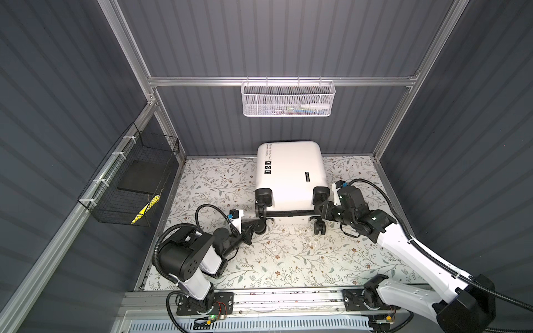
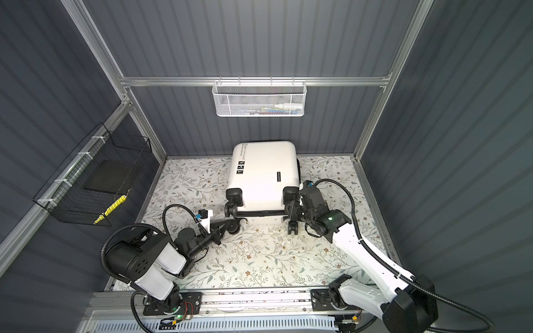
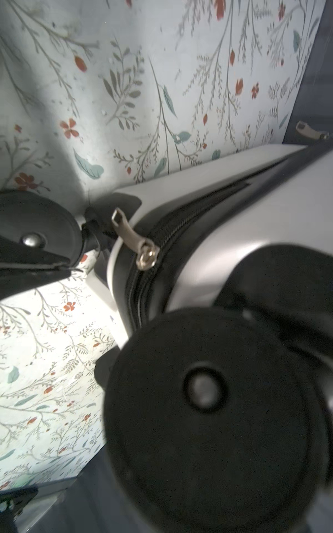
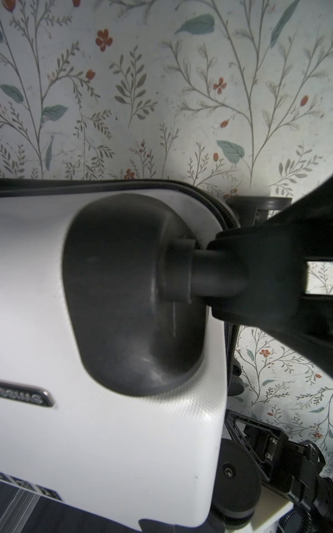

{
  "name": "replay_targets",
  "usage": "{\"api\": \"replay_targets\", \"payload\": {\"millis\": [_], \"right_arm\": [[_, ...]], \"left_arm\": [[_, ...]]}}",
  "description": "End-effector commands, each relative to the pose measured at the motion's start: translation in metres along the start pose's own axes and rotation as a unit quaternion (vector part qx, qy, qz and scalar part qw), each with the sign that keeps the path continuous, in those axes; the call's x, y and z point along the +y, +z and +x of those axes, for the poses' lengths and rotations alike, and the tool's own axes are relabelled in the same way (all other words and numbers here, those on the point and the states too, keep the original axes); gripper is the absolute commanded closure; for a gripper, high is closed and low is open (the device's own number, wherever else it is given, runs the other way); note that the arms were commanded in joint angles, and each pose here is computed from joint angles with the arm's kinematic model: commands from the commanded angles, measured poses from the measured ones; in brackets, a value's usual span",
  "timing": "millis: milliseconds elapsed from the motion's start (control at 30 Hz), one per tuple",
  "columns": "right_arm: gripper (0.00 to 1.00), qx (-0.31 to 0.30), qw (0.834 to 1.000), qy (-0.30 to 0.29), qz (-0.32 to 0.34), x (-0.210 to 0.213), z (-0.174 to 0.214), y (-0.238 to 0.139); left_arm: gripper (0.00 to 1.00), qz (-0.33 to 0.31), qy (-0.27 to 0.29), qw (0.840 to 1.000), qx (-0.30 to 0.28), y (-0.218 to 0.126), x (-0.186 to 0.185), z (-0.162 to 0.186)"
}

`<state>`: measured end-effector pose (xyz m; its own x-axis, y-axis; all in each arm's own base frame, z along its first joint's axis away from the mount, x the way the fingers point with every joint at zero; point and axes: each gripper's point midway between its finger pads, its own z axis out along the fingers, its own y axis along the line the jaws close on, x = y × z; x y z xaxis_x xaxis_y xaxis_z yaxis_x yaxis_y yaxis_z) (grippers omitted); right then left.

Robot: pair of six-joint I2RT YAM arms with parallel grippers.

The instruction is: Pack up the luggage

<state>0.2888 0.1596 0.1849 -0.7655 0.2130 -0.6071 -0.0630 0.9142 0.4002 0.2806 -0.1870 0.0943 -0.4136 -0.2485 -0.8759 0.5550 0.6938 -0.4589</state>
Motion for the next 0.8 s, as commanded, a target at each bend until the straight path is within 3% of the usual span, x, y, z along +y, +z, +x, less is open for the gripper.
{"api": "replay_targets", "payload": {"millis": [0, 33, 133, 400, 767], "right_arm": [[0.94, 0.062, 0.997, -0.013, 0.047, -0.027, 0.034, 0.001], [0.94, 0.064, 0.997, -0.013, 0.046, -0.027, 0.035, 0.0], [0.94, 0.063, 0.997, -0.013, 0.049, -0.029, 0.035, -0.001], [0.94, 0.061, 0.997, -0.003, 0.055, -0.039, 0.033, -0.001], [0.94, 0.065, 0.995, 0.01, 0.07, -0.054, 0.031, 0.003]], "left_arm": [[0.86, -0.043, -0.004, 0.999, -0.016, -0.001, 0.015, -0.004], [0.81, -0.05, -0.007, 0.999, -0.008, 0.0, 0.018, 0.0], [0.76, -0.067, -0.018, 0.997, 0.022, 0.006, 0.027, 0.011], [0.75, -0.098, -0.033, 0.991, 0.081, 0.011, 0.036, 0.033], [0.73, -0.029, -0.024, 0.994, 0.106, 0.022, 0.0, 0.044]]}}
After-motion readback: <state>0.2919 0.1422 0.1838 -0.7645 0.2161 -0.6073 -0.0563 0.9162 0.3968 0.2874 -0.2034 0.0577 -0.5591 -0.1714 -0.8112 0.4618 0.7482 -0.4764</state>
